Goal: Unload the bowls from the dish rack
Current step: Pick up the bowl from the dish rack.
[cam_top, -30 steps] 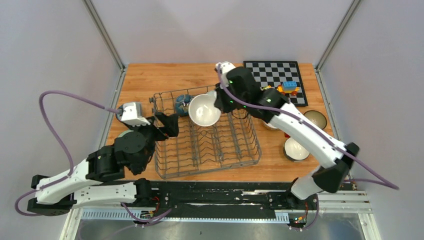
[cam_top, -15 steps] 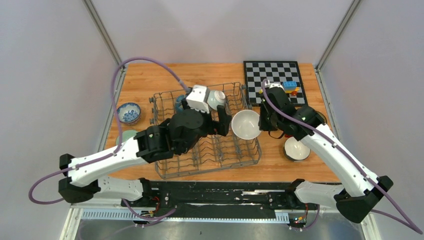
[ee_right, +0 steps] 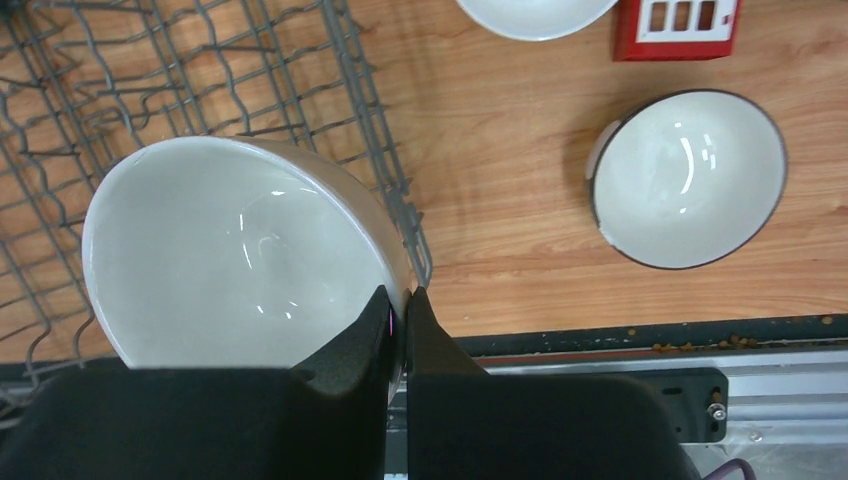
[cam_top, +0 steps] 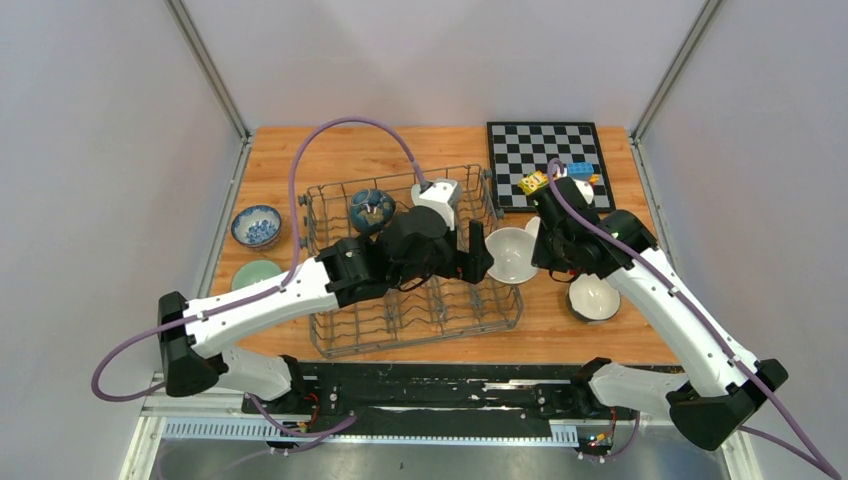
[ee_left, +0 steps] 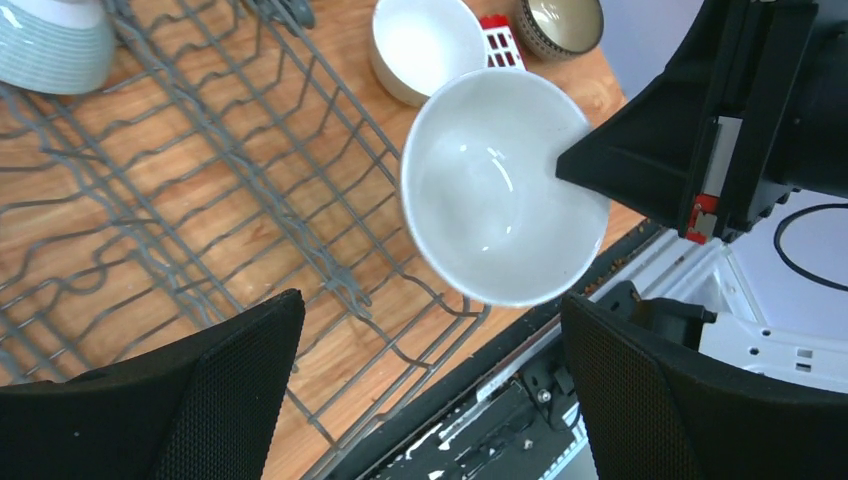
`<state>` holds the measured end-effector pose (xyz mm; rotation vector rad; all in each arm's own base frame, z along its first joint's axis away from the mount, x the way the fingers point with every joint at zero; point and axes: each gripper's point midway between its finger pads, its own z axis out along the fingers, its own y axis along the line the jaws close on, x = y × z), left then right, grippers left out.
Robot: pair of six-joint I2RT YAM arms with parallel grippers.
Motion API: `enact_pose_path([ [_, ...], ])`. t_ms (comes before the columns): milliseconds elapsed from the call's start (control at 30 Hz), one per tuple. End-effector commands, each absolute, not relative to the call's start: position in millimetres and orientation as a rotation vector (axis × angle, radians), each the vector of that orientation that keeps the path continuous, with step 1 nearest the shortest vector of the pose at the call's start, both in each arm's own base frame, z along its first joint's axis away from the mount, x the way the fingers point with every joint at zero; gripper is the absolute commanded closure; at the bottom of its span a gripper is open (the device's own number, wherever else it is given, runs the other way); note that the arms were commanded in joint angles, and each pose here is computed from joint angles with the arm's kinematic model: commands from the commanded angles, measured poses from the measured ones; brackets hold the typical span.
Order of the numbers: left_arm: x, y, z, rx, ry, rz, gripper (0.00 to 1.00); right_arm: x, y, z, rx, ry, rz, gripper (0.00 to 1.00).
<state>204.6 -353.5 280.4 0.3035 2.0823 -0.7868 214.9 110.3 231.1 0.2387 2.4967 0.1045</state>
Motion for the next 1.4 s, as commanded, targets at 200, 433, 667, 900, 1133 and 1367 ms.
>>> enact_pose_path([
  [200,221,-393,248,0.395,2.217,-0.713,0.20,201,131,236,0.222,2.537,0.295,1.00],
  [433,236,-383,231,0.347,2.255,-0.623,0.45,202,127,238,0.202,2.520,0.275,1.00],
  [667,237,-381,225,0.352,2.267,-0.594,0.66,206,121,234,0.178,2.510,0.209,1.00],
  [900,231,-394,221,0.396,2.286,-0.660,0.99,208,124,231,0.161,2.511,0.200,1.00],
  [1133,226,-400,223,0.397,2.289,-0.716,1.00,217,125,227,-0.008,2.491,0.161,0.74],
  [1367,230,-393,229,0.360,2.277,-0.691,1.00,219,126,210,-0.184,2.523,0.114,0.60],
])
